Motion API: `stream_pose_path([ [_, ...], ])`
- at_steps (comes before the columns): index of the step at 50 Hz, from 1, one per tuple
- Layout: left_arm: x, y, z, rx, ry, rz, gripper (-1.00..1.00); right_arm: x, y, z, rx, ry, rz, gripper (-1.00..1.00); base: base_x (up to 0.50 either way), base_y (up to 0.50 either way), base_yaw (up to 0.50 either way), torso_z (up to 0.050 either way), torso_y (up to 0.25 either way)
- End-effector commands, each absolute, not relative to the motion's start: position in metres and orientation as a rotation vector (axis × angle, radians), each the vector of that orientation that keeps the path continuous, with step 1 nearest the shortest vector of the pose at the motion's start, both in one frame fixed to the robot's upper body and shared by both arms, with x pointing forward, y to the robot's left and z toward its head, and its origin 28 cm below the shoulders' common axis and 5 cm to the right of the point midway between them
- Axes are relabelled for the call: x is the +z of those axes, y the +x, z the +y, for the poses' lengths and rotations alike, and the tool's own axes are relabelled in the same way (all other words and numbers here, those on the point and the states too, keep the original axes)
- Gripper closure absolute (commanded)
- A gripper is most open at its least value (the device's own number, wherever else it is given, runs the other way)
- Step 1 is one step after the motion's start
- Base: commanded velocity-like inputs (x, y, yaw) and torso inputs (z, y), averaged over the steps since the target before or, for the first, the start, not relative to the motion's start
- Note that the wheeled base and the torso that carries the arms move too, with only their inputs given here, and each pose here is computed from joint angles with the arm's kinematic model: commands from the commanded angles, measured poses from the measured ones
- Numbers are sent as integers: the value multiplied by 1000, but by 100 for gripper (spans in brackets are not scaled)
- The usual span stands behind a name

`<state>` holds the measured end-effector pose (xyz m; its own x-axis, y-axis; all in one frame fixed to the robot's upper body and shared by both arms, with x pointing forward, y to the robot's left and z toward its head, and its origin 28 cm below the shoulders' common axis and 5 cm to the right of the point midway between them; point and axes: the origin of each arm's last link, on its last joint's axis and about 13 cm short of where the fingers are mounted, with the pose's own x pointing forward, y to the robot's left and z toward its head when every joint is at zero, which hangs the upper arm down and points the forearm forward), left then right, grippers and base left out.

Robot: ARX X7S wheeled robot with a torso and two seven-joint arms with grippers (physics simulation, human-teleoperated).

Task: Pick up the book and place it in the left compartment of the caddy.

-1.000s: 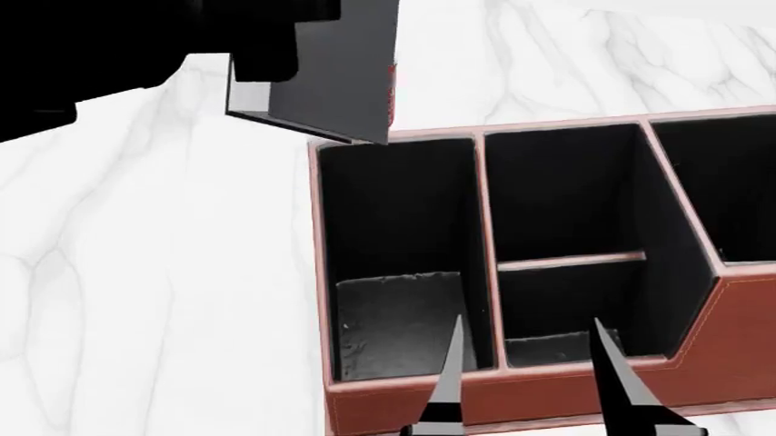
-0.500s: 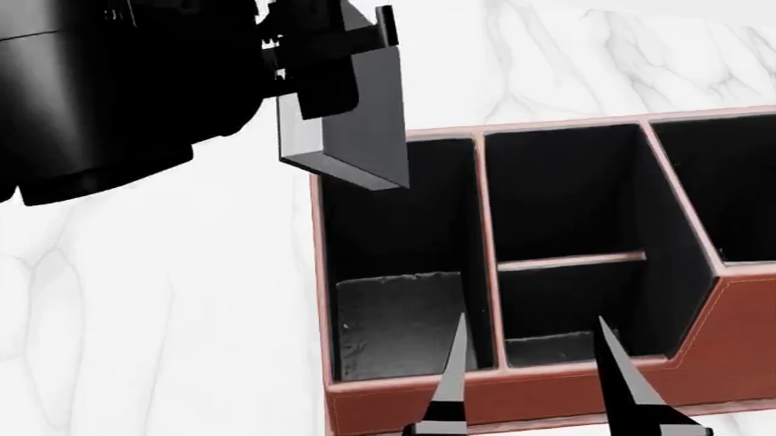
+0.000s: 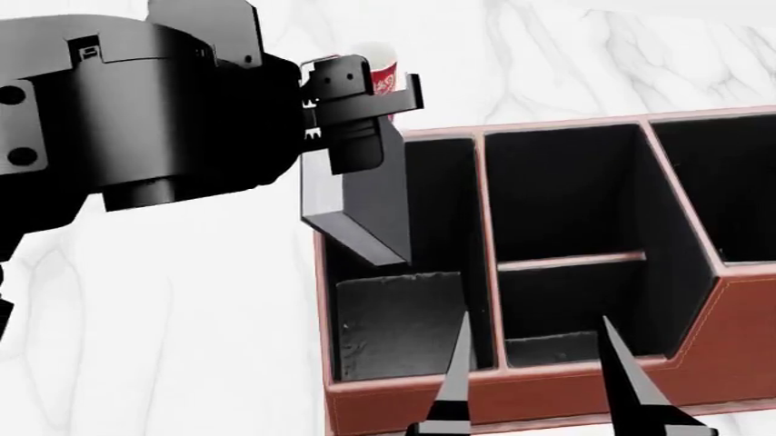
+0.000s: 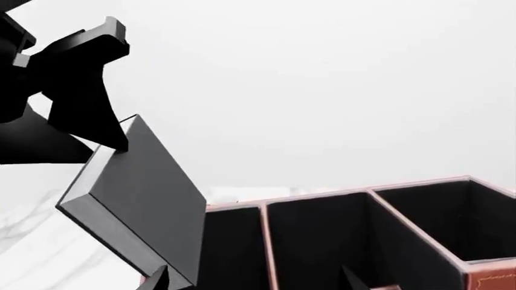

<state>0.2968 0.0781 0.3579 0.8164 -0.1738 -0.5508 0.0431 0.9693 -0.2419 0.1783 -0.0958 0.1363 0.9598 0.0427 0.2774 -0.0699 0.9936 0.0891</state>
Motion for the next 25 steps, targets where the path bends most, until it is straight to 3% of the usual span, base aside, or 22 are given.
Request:
stream_pose_path([
  [1,362,304,75,-225,-343,728,100,139,179,-98,52,103,-317,-100,0,0,0,0,0],
  [25,355,315,70,-213,-308,788,100,140,179,-98,50,104,-320,-100,0,0,0,0,2],
])
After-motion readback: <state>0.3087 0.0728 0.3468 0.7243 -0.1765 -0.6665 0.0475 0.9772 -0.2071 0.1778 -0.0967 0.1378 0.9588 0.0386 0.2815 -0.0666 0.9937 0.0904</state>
